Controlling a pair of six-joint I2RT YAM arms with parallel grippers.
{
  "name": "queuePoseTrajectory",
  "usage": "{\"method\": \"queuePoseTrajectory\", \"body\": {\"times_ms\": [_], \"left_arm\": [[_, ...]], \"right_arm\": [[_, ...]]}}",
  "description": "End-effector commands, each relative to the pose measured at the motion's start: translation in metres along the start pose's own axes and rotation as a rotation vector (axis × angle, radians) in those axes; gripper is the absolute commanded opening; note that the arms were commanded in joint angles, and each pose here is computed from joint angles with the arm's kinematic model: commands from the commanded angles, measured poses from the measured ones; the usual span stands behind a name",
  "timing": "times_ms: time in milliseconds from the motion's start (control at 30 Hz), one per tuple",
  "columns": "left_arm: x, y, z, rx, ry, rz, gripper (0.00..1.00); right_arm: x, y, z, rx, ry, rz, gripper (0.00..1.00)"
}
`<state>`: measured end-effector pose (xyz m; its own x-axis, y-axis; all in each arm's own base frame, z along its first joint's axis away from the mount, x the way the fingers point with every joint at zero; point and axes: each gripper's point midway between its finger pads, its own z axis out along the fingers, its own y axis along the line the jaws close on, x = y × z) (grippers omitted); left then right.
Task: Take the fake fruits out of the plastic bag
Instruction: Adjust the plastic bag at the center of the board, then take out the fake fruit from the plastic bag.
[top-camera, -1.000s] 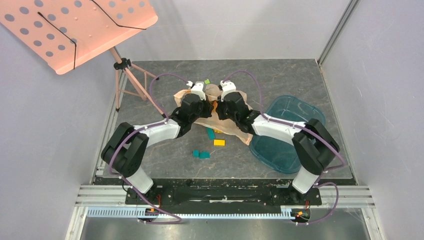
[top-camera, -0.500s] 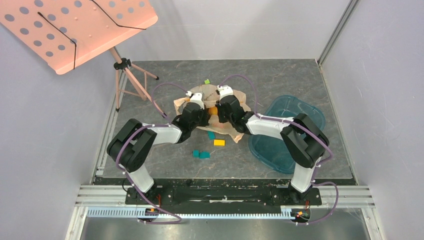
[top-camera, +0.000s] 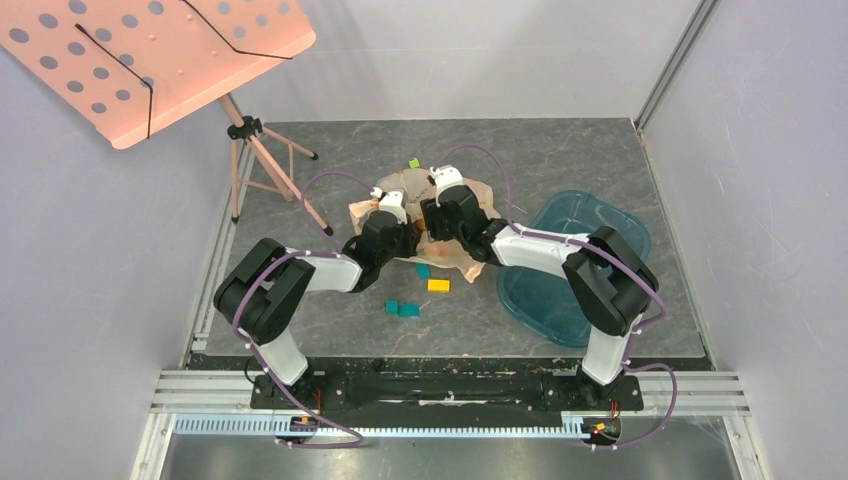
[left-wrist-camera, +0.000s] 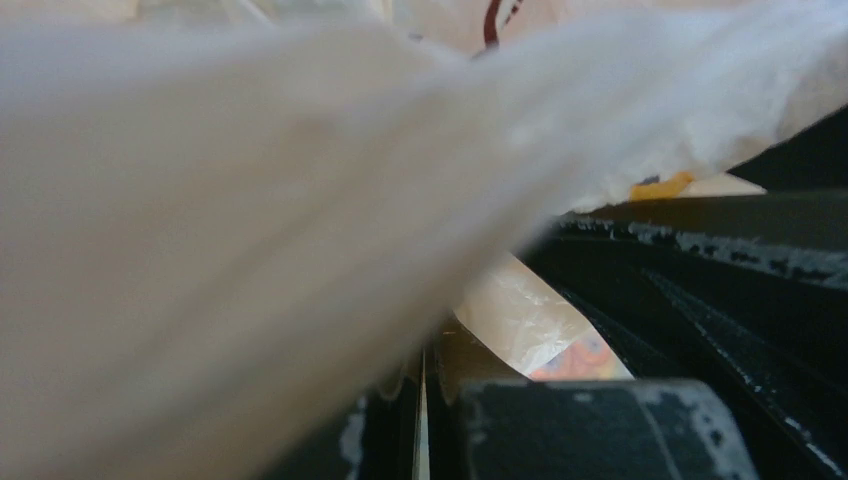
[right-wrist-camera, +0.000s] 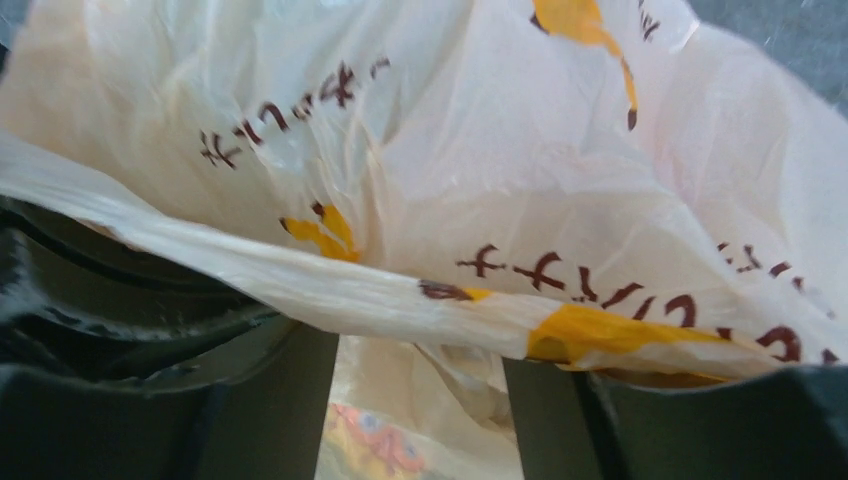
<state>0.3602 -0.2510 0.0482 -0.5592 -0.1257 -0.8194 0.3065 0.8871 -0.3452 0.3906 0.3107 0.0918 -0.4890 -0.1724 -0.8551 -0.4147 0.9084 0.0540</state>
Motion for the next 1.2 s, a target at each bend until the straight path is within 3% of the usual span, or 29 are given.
{"method": "queuePoseTrajectory", "body": {"times_ms": [0, 533, 1000, 1167], "left_arm": [[-0.014, -0.014, -0.003, 0.064, -0.049, -0.002, 0.02], [-0.021, -0.021, -0.004, 0.091, -0.060, -0.001, 0.02], [-0.015, -0.018, 0.000, 0.086, -0.046, 0.010, 0.02], [-0.010, -0.016, -0.002, 0.085, -0.045, 0.010, 0.02]], "right_arm": [[-0.037, -0.001, 0.006, 0.026, -0.098, -0.004, 0.68], [-0.040, -0.016, 0.049, 0.049, -0.084, -0.044, 0.98], [-0.007, -0.012, 0.081, -0.035, 0.003, -0.014, 0.98], [-0.011, -0.018, 0.074, -0.009, -0.013, -0.019, 0.82]]}}
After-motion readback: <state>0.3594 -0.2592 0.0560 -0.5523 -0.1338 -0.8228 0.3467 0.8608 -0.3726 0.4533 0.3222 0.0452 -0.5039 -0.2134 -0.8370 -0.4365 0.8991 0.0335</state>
